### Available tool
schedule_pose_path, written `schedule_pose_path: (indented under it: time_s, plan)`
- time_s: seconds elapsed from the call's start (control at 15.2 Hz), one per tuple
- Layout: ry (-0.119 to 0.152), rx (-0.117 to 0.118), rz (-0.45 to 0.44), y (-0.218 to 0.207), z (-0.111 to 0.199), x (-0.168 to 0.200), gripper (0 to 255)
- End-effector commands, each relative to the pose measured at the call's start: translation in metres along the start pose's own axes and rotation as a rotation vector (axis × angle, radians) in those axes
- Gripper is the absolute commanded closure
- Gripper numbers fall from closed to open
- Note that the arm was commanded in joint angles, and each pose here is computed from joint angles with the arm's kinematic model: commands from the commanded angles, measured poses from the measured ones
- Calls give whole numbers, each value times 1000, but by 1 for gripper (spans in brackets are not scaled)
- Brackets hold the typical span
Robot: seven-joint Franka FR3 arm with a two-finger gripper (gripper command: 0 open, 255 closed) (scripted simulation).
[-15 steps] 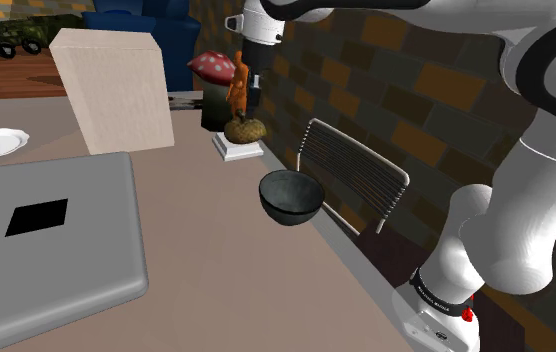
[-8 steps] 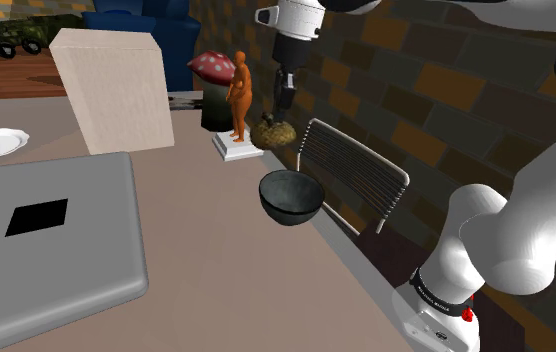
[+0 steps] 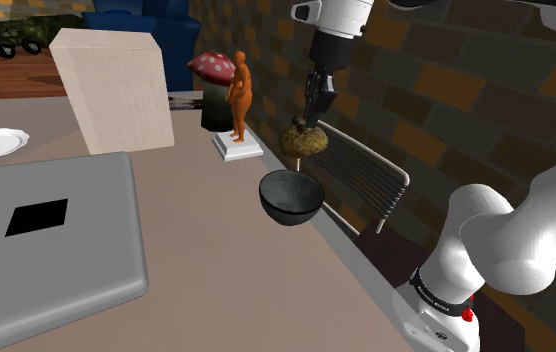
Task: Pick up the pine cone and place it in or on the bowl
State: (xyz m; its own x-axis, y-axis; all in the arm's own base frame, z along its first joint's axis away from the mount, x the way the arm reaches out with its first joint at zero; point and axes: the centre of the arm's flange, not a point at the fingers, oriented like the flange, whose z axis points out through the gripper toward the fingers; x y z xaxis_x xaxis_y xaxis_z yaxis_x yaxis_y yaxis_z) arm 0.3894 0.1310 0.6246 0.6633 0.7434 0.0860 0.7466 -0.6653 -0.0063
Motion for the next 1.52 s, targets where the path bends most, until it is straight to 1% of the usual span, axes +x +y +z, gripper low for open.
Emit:
schedule_pose_path:
  time_s: [0.0,1.39,1.45]
  plan:
    - [0,0,0,-4,8,-4,255]
    - [0,0,0,-3,119,-13,255]
    - [0,0,0,-3,119,-14,255]
